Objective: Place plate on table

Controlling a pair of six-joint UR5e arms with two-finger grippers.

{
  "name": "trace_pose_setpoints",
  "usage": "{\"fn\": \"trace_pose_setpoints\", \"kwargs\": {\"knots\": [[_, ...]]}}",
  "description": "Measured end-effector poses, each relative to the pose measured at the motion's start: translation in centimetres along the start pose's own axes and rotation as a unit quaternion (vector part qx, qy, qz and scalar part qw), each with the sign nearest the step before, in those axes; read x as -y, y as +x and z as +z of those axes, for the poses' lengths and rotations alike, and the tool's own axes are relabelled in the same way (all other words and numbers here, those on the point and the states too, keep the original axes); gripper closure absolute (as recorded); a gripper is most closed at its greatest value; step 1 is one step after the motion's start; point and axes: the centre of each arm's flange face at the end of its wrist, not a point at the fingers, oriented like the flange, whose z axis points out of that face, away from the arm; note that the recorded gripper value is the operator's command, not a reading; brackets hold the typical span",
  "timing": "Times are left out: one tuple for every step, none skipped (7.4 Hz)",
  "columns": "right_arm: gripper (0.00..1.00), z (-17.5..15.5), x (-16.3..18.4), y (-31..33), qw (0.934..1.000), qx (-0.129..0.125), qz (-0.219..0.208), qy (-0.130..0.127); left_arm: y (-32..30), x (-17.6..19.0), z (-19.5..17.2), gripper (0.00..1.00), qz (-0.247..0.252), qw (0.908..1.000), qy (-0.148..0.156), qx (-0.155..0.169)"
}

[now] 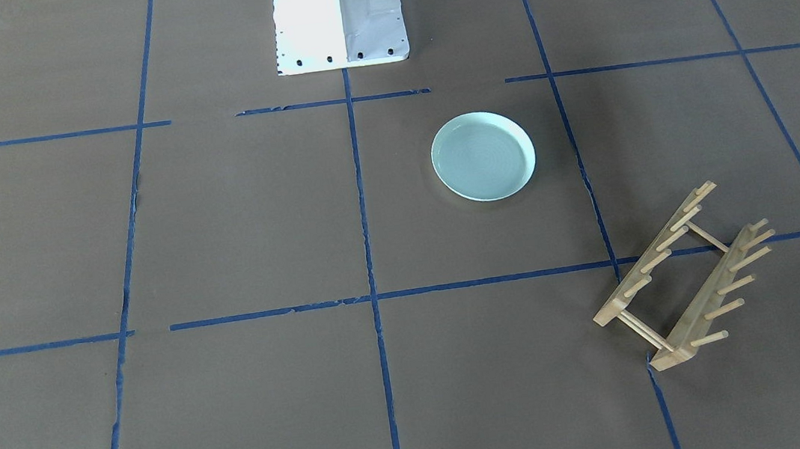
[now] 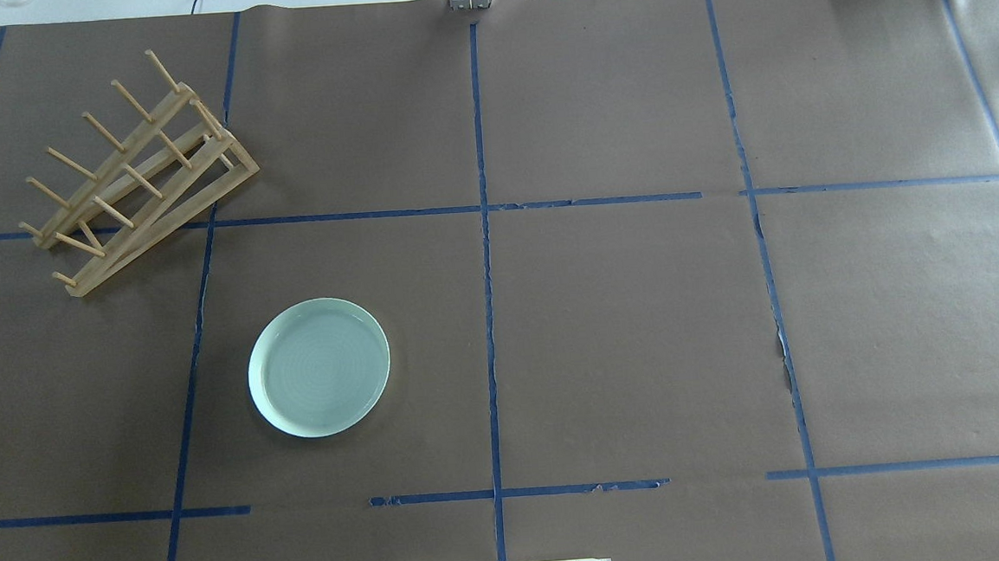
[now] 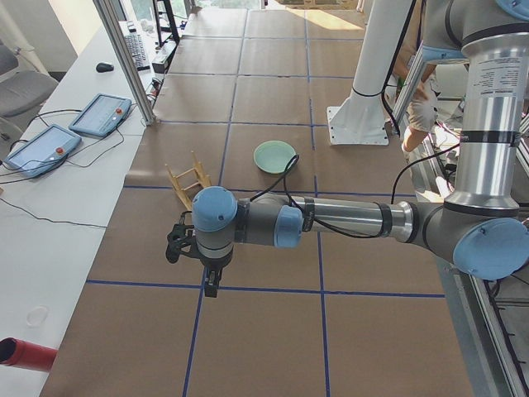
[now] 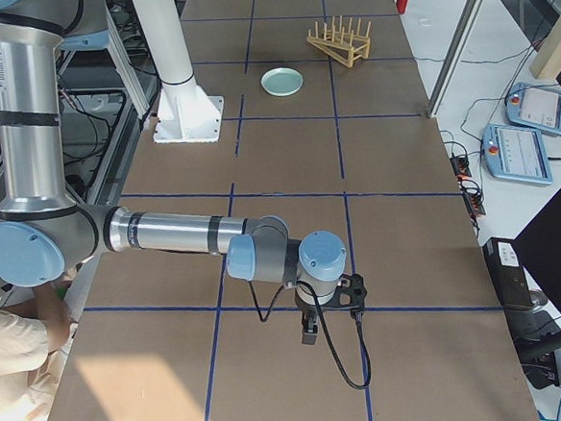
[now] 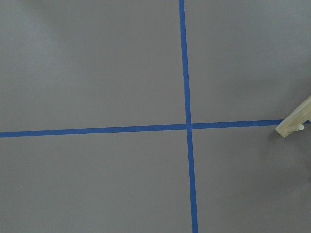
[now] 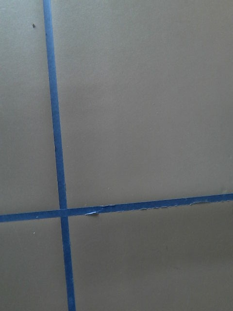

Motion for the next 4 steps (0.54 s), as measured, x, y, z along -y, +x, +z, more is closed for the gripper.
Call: {"fn": "trace_pose_setpoints", "kwargs": {"knots": [[0.0, 0.0, 0.0, 0.0, 1.0, 0.0, 0.0, 0.0, 0.0, -0.01, -0.01, 0.0, 0.0, 1.0, 0.0, 0.0], [0.0, 0.0, 0.0, 0.0, 1.0, 0.0, 0.0, 0.0, -0.02, -0.05, -0.02, 0.0, 0.0, 1.0, 0.0, 0.0], [0.0, 0.0, 0.0, 0.0, 1.0, 0.0, 0.0, 0.0, -0.06, -0.08, -0.01, 0.0, -0.001, 1.0, 0.0, 0.0], [0.0, 0.0, 0.0, 0.0, 1.0, 0.0, 0.0, 0.0, -0.1, -0.1, 0.02, 0.0, -0.001, 1.0, 0.0, 0.001]]}}
